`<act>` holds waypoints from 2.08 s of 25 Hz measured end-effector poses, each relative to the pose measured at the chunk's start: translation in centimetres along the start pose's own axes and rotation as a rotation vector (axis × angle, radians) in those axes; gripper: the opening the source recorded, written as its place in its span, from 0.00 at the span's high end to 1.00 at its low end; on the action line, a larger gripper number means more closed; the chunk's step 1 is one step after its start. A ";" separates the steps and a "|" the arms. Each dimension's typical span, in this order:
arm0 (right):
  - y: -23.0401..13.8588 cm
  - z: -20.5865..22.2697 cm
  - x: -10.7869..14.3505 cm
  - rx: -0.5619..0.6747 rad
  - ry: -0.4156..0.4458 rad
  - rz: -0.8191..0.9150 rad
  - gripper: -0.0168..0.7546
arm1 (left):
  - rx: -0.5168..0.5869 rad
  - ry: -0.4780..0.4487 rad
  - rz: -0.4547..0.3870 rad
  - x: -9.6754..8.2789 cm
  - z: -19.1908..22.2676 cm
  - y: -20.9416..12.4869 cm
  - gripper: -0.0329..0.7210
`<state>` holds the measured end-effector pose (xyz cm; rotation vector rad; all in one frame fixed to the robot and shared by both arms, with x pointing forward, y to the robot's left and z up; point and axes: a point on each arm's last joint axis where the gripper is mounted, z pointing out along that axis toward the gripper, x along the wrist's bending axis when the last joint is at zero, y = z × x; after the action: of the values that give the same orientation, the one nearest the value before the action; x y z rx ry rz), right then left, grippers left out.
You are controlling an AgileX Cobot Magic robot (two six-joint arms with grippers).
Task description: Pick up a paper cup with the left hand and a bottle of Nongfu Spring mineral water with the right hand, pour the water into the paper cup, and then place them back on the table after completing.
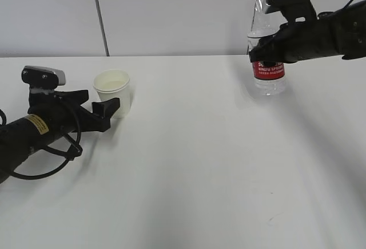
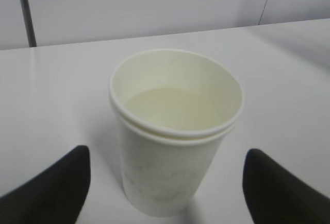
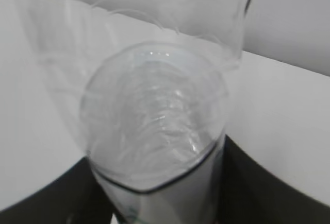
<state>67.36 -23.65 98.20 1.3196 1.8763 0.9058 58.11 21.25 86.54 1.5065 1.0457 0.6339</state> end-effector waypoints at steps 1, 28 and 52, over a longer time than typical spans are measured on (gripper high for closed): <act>0.0 0.0 0.2 0.002 0.019 -0.018 0.50 | 0.000 0.000 0.000 0.0 0.0 0.0 0.22; -0.1 -0.1 -0.7 -0.195 0.358 -0.112 0.50 | -0.003 0.000 0.000 0.0 0.0 0.0 0.22; -6.5 5.1 -1.2 -0.274 0.513 -0.065 0.50 | -0.003 0.000 0.000 0.0 0.0 0.0 0.22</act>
<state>68.62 -25.61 90.19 0.9091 2.0539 1.5136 58.12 21.25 86.57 1.5036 1.0443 0.6349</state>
